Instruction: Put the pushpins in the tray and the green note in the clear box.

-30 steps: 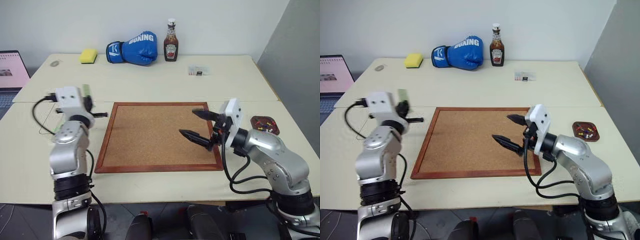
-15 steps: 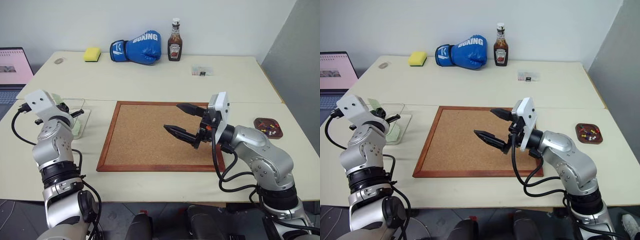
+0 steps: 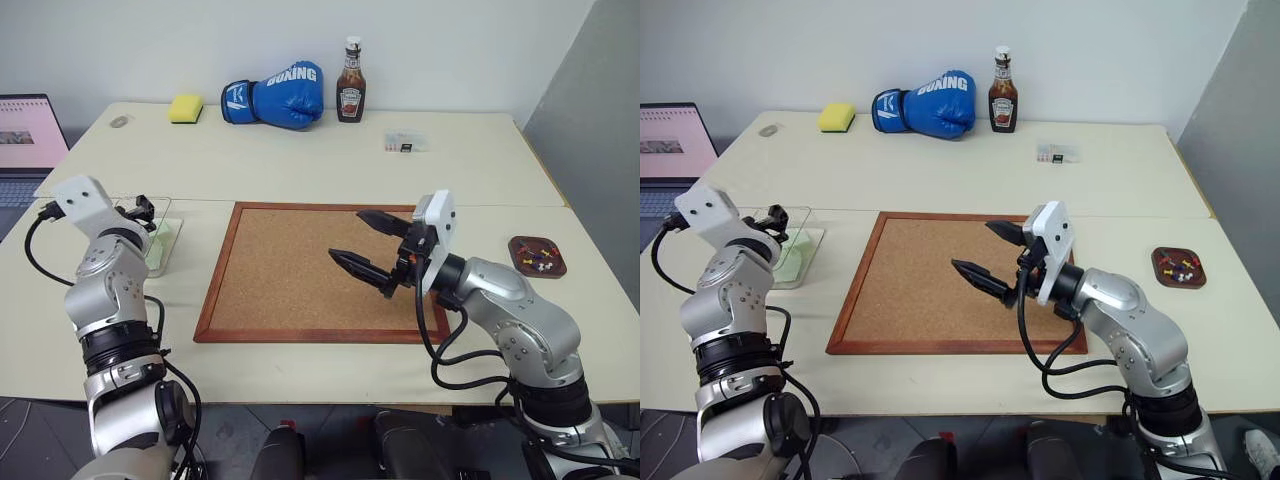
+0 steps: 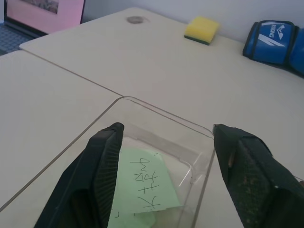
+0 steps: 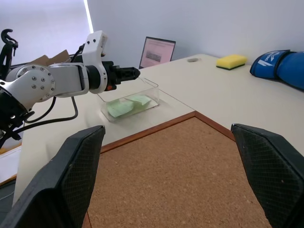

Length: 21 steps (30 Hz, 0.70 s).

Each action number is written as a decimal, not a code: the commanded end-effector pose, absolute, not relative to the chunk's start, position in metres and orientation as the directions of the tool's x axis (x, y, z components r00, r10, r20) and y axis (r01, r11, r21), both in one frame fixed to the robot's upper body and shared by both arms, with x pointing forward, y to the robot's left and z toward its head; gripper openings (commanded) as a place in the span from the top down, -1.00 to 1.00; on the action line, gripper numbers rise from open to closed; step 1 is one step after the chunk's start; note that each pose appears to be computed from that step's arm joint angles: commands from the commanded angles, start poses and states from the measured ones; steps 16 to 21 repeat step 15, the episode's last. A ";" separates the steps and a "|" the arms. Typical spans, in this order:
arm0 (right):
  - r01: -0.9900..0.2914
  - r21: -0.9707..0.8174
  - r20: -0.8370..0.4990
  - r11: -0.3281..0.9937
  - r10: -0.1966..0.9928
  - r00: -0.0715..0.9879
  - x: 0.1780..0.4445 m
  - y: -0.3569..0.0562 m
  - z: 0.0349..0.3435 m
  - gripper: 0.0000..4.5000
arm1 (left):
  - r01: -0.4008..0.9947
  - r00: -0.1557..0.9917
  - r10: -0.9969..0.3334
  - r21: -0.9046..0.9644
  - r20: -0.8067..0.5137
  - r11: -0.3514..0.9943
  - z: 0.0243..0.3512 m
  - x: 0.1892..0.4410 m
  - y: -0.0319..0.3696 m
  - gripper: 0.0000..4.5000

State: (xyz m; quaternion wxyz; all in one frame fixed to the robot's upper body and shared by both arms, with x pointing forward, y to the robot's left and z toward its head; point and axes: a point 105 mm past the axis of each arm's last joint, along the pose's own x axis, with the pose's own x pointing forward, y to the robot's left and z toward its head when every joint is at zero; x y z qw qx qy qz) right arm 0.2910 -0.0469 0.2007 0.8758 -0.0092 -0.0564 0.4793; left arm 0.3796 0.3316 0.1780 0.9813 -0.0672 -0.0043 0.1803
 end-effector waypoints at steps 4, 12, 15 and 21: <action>-0.689 -0.111 0.086 0.717 0.697 0.712 0.302 -0.064 0.194 -1.00 | -0.086 0.991 0.082 0.029 0.101 0.996 0.195 0.367 0.259 -0.97; -0.280 -0.158 0.064 0.947 0.293 0.954 0.314 -0.116 0.163 -1.00 | 0.089 0.995 -0.089 0.008 0.053 0.996 0.155 0.326 0.191 -0.97; -0.224 -0.178 0.069 0.958 0.239 0.968 0.312 -0.127 0.160 -1.00 | 0.091 0.995 -0.090 -0.004 0.044 0.996 0.148 0.320 0.182 -0.97; -0.224 -0.178 0.069 0.958 0.239 0.968 0.312 -0.127 0.160 -1.00 | 0.091 0.995 -0.090 -0.004 0.044 0.996 0.148 0.320 0.182 -0.97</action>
